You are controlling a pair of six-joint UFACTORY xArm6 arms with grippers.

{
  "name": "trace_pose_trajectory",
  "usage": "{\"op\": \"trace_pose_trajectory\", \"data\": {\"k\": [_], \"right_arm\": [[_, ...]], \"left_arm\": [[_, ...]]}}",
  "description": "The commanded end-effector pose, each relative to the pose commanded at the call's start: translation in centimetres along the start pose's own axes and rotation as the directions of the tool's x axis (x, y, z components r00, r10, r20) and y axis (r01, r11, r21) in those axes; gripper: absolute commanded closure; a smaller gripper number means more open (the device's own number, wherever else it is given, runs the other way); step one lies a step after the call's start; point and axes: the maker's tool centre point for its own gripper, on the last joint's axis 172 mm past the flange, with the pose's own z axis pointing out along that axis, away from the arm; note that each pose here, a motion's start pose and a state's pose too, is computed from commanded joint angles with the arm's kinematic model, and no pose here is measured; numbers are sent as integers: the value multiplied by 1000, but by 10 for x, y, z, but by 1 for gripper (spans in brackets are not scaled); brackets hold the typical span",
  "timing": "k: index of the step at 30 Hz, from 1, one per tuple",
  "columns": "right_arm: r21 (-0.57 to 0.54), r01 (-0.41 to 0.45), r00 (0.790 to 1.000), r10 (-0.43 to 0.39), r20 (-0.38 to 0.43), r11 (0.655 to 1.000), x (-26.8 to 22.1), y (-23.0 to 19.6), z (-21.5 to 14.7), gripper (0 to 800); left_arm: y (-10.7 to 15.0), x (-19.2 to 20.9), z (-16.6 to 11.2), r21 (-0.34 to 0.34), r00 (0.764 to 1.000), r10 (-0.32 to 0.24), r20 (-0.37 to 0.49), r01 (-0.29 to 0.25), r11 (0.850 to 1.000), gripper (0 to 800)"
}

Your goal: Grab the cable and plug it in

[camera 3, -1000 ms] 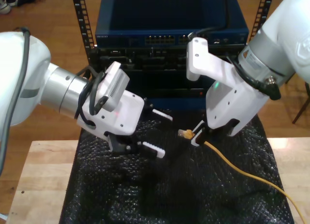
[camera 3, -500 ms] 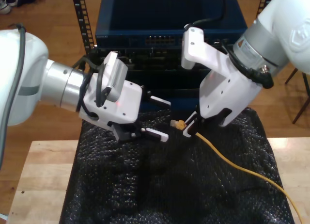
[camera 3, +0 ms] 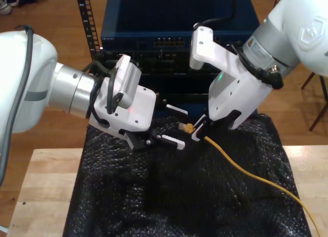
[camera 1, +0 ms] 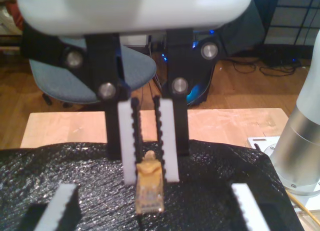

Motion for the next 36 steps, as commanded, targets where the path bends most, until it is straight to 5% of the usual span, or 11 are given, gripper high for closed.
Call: {"op": "trace_pose_trajectory", "data": {"k": [8, 15, 29, 36], "right_arm": [[2, -2, 1000, 2, 3, 1000, -2, 0, 1, 793], [-10, -2, 1000, 2, -1, 1000, -2, 4, 2, 793], [-22, -9, 1000, 9, -6, 1000, -2, 8, 3, 793], [-23, -8, 1000, 8, -7, 1000, -1, 8, 2, 793]], "left_arm": [[2, -2, 1, -4, 1000, -8, -4, 8, 1000, 344], [4, -2, 2, -8, 1000, -12, -6, 12, 1000, 376], [1, -2, 1, 1, 1000, -19, -12, 19, 1000, 593], [0, 0, 1, 4, 1000, -18, -19, 18, 1000, 616]]}}
